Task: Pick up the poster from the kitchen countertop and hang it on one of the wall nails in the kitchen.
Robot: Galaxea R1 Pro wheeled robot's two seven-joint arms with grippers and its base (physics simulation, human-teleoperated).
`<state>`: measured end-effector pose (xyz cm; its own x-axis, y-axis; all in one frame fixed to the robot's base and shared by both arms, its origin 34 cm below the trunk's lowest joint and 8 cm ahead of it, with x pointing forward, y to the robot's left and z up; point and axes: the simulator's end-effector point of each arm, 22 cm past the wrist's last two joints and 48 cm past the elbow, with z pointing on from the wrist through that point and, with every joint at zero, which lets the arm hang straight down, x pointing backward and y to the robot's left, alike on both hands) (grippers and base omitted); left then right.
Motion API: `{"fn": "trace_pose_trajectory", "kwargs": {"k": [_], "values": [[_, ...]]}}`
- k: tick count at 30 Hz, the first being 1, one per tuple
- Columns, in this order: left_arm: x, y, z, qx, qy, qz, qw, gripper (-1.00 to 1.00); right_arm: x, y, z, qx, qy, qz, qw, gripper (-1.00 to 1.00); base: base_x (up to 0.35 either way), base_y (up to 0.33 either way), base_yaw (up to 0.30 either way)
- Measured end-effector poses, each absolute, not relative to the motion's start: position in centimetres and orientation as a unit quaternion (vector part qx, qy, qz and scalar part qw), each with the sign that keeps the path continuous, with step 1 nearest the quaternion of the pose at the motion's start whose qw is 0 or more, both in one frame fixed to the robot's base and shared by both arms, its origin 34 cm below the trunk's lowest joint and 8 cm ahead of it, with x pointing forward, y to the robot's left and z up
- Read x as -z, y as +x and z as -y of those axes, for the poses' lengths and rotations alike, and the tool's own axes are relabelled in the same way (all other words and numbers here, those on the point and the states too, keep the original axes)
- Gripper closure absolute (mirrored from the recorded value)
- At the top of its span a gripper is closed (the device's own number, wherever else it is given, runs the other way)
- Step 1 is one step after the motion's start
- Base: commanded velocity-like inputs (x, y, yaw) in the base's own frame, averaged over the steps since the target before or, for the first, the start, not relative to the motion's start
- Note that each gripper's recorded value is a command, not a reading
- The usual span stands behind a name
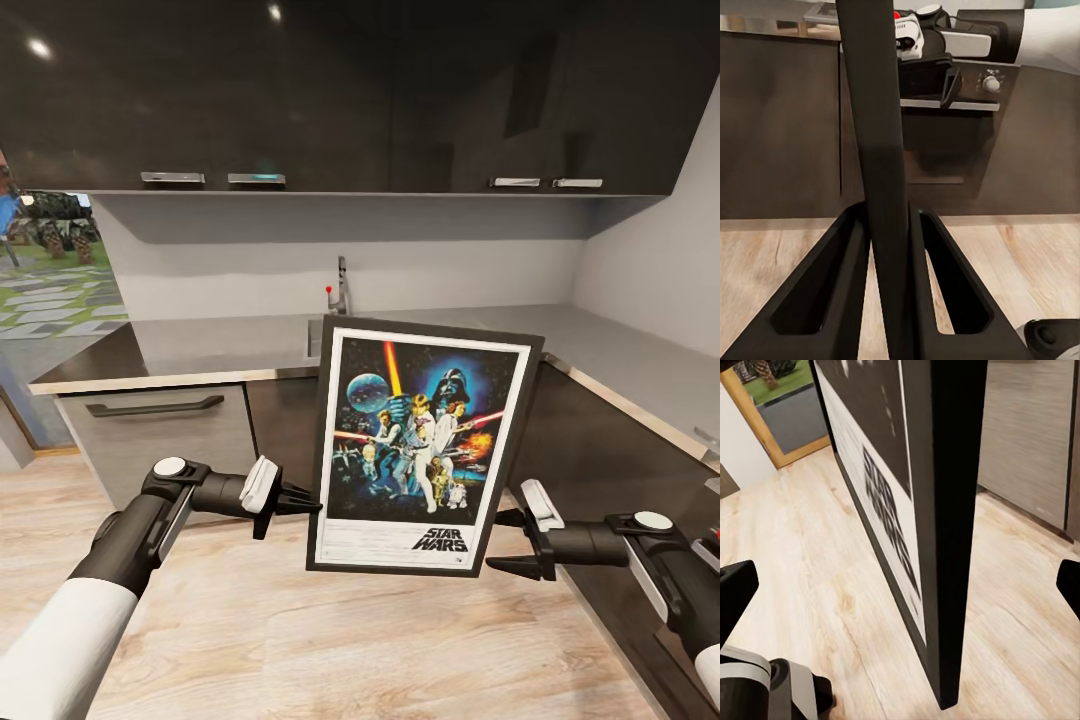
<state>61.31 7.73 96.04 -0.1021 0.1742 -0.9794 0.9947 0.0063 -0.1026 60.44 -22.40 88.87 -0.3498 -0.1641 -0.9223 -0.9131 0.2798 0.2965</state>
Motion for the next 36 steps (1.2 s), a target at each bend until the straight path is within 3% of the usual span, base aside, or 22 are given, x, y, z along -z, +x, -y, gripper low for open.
{"fn": "trace_pose_trajectory", "kwargs": {"k": [13,14,29,30,36], "values": [[-96.01,61.32,-7.74,0.480,0.516,-0.567,0.427,1.00,-88.88,60.46,22.40,-0.453,-0.393,-0.685,0.413,-1.00,0.000,0.000,0.000],[-96.01,61.32,-7.74,0.480,0.516,-0.567,0.427,1.00,-88.87,60.45,22.40,-0.453,-0.393,-0.685,0.413,1.00,0.000,0.000,0.000],[-96.02,61.24,-7.68,0.481,0.517,-0.563,0.429,1.00,-88.78,60.60,22.51,-0.450,-0.393,-0.686,0.415,1.00,0.000,0.000,0.000],[-96.02,61.24,-7.68,0.481,0.517,-0.564,0.429,-1.00,-88.79,60.60,22.51,-0.450,-0.393,-0.686,0.415,1.00,0.000,0.000,0.000],[-95.93,61.34,-7.76,0.481,0.515,-0.567,0.427,-1.00,-88.84,60.46,22.43,-0.452,-0.394,-0.684,0.415,1.00,0.000,0.000,0.000]]}}
